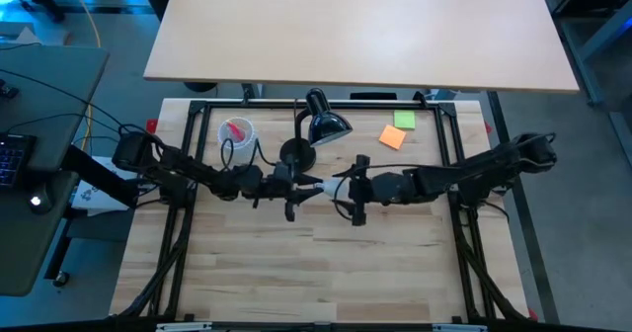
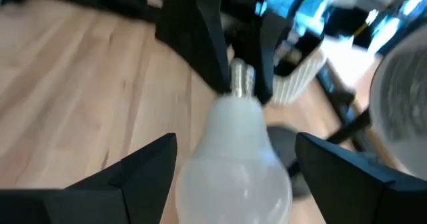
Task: Screw lightbulb
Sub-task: Prepare the light bulb
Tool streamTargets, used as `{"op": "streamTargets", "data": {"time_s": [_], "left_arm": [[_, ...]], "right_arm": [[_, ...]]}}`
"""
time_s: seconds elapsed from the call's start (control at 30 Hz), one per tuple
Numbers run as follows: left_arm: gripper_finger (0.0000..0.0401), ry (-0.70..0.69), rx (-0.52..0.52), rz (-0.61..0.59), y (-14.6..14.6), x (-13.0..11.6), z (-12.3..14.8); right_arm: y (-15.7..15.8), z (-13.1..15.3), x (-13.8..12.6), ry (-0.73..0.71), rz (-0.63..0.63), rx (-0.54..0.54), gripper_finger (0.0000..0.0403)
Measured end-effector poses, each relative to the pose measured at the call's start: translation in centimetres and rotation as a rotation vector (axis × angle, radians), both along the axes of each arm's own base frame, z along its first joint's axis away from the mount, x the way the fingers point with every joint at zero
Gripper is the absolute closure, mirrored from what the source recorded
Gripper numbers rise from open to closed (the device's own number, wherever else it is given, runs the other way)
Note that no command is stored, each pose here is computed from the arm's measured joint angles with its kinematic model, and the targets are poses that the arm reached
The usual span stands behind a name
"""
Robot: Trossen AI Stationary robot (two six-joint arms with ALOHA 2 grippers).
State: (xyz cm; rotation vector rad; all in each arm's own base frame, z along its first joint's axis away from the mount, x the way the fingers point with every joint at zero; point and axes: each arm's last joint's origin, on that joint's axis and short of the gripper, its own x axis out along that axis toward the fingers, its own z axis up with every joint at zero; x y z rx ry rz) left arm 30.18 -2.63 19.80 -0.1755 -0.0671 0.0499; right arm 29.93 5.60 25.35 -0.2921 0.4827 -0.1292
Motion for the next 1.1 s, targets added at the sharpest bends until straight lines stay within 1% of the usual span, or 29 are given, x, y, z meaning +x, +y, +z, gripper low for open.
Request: {"op": "streamTargets", "data": {"time_s": [0.07, 0.23, 0.53, 0.77, 0.9, 1.1], "left_arm": [[0.0294, 0.003, -0.015, -0.01, 0.1, 0.0, 0.0], [0.0294, 0.004, -0.02, -0.027, 0.0, 0.0, 0.0], [0.0293, 0.002, -0.03, -0.028, 0.0, 0.0, 0.0], [0.0293, 0.0, -0.037, -0.024, 0.0, 0.0, 0.0], [0.0293, -0.002, -0.039, -0.025, 0.0, 0.0, 0.0], [0.0293, 0.01, -0.038, -0.028, 0.0, 0.0, -0.1]], "right_arm": [[-0.2, -0.1, -0.1, 0.023, -0.016, 0.025, 0.0098], [-0.6, -1.1, -0.2, 0.019, 0.014, 0.104, 0.0098], [-0.6, -0.9, 0.0, -0.039, 0.012, 0.118, 0.0098], [-1.1, -0.8, 0.1, -0.044, -0.007, 0.122, 0.0098], [-1.3, -0.9, 0.3, -0.054, 0.008, 0.138, 0.0099], [-1.2, -1.7, 0.9, -0.048, 0.015, 0.152, 0.0122]]}}
